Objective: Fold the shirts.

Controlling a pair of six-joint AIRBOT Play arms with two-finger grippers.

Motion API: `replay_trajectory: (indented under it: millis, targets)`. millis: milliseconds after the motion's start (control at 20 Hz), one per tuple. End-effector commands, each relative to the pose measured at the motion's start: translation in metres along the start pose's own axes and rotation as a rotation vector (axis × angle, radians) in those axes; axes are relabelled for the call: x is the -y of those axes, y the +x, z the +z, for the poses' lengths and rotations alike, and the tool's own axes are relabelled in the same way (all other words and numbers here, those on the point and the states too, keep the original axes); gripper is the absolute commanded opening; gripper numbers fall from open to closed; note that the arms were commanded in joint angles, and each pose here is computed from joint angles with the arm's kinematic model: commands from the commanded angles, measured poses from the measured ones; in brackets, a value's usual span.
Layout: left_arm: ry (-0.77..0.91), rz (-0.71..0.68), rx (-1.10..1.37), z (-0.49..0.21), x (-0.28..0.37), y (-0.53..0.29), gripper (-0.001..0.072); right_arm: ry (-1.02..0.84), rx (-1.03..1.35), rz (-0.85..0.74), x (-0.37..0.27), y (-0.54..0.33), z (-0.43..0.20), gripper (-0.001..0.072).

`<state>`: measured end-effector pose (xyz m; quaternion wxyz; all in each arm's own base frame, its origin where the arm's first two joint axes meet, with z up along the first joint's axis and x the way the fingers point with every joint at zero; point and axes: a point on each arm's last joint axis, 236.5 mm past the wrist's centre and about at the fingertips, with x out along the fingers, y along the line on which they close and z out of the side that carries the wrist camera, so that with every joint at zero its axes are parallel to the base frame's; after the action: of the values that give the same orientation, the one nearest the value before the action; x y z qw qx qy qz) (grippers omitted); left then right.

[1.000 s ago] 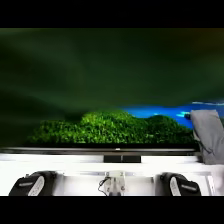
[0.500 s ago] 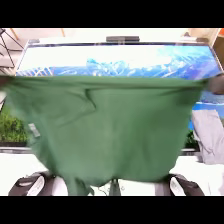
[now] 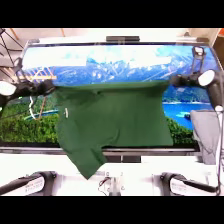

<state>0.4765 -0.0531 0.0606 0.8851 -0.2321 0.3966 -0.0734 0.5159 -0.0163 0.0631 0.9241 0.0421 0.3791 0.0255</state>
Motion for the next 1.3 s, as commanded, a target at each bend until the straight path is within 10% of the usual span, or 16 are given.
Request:
replay_trajectory:
  millis: [0,650,1250]
  targets:
    - [-0.021,-0.02,0.15,0.05,0.004,0.055,0.004,0.101,0.214,-0.026,0.005,0.027,0.044,0.0077]
    - [0.167,0.083,-0.438,-0.066,-0.026,0.033,0.0039,0.109,-0.387,-0.012,0.029,0.02,-0.099,0.0078]
    - [-0.017,0.081,-0.601,-0.156,-0.041,0.046,0.0044,0.198,-0.665,0.02,0.017,0.037,-0.174,0.0111]
